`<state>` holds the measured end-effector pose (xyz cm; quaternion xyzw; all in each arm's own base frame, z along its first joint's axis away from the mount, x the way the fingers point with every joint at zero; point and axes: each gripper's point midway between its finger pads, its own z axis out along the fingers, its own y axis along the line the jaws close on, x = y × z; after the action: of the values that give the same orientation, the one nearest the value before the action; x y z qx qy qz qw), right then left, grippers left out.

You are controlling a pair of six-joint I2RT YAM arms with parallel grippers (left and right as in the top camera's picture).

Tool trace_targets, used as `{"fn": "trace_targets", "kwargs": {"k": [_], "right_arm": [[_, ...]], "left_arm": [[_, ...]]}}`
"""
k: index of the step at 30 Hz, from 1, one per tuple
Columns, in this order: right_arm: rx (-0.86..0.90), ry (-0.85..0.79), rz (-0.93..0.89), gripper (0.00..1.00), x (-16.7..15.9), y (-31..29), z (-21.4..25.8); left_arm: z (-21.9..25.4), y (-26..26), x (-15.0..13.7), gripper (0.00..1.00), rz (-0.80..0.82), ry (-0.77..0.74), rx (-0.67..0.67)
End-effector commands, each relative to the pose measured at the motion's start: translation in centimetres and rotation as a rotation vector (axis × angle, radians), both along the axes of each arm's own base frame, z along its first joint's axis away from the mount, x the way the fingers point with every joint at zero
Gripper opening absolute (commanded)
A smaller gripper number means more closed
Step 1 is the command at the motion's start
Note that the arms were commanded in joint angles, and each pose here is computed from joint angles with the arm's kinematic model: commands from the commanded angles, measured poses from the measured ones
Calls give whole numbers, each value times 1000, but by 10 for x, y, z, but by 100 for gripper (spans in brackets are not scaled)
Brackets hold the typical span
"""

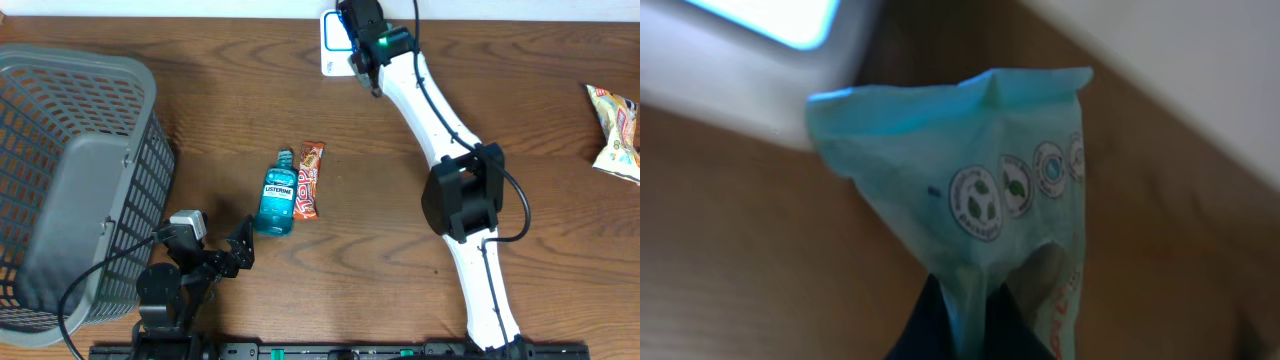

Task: Scan the item barcode
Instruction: 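Carry the green wipe pack to the right edge and release it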

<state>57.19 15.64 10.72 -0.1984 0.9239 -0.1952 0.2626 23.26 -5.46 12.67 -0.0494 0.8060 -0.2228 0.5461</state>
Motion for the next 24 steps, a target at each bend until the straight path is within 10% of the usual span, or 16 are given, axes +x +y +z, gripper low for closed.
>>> {"fn": "trace_targets", "kwargs": {"k": [1,17,19,22,24], "right_arm": [[-79,-25,-259,1,-11,-76,24],[-69,145,-827,1,-77,-364,-25],[-46,148,-869,24,-86,-384,-26],[25,144,-942,99,-98,-394,-23],[131,150,-949,99,-97,-382,-20]], "left_arm": [[3,0,0,98,-3,-7,-5],[3,0,0,98,-3,-7,-5],[3,0,0,98,-3,-7,-5],[3,0,0,98,-3,-7,-5],[3,0,0,98,-3,-7,-5]]}}
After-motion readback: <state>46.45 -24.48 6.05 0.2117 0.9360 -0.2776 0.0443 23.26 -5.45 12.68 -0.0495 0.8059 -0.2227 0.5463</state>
